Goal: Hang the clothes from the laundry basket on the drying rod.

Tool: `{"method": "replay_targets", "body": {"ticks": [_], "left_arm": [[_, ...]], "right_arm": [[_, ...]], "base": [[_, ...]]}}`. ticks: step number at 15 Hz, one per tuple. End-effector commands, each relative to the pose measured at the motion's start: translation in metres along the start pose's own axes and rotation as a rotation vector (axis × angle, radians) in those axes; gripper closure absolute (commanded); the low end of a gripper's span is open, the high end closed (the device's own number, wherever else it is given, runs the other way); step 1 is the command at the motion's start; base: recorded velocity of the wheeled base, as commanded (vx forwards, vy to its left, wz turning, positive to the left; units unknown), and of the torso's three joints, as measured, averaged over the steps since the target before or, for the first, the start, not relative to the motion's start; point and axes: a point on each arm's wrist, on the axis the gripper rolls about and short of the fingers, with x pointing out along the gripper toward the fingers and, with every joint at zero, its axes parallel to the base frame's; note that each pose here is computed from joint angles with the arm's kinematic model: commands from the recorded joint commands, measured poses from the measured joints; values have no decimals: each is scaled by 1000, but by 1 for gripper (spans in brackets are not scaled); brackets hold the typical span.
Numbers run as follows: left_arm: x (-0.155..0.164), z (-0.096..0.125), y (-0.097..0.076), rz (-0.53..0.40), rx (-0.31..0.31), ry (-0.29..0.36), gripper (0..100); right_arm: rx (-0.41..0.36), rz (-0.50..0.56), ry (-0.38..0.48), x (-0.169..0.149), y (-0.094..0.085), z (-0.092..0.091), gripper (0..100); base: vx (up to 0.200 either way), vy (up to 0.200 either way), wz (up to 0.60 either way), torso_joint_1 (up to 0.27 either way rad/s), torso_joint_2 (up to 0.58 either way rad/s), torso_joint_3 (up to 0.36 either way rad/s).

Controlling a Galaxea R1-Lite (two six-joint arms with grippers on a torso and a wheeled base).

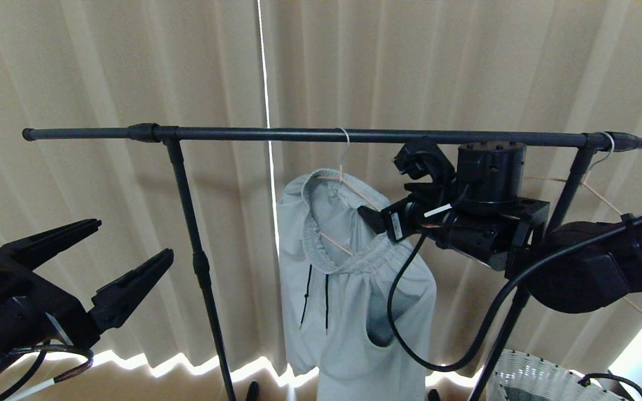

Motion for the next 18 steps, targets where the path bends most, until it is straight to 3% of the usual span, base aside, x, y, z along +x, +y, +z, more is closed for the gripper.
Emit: {"method": "replay_targets", "body": {"ticks": [1, 5, 8, 10, 11, 14, 18], "left_arm": [[0, 0, 0, -1, 0, 1, 0], [0, 0, 0, -1, 0, 1, 0], [0, 0, 0, -1, 0, 1, 0], [0, 0, 0, 1, 0, 2, 0], [1, -1, 0, -1, 0, 4, 0], [1, -1, 0, -2, 0, 7, 0], [1, -2, 0, -2, 1, 10, 0]], "right_arm": [[3, 10, -8, 0, 0, -3, 0], [12, 88, -135, 1, 2, -5, 0], [4, 102, -177, 1, 1, -3, 0], [-62, 87, -173, 1, -5, 1, 0], [-71, 82, -159, 1, -7, 1, 0], [-87, 91, -36, -6, -15, 37, 0], [-112, 94, 201, -18, -19, 67, 0]], "base": [[0, 0, 0, 0, 0, 0], [0, 0, 0, 0, 0, 0], [0, 0, 0, 0, 0, 0], [0, 0, 0, 0, 0, 0], [0, 0, 0, 0, 0, 0], [0, 0, 0, 0, 0, 0], [0, 0, 0, 0, 0, 0]]}}
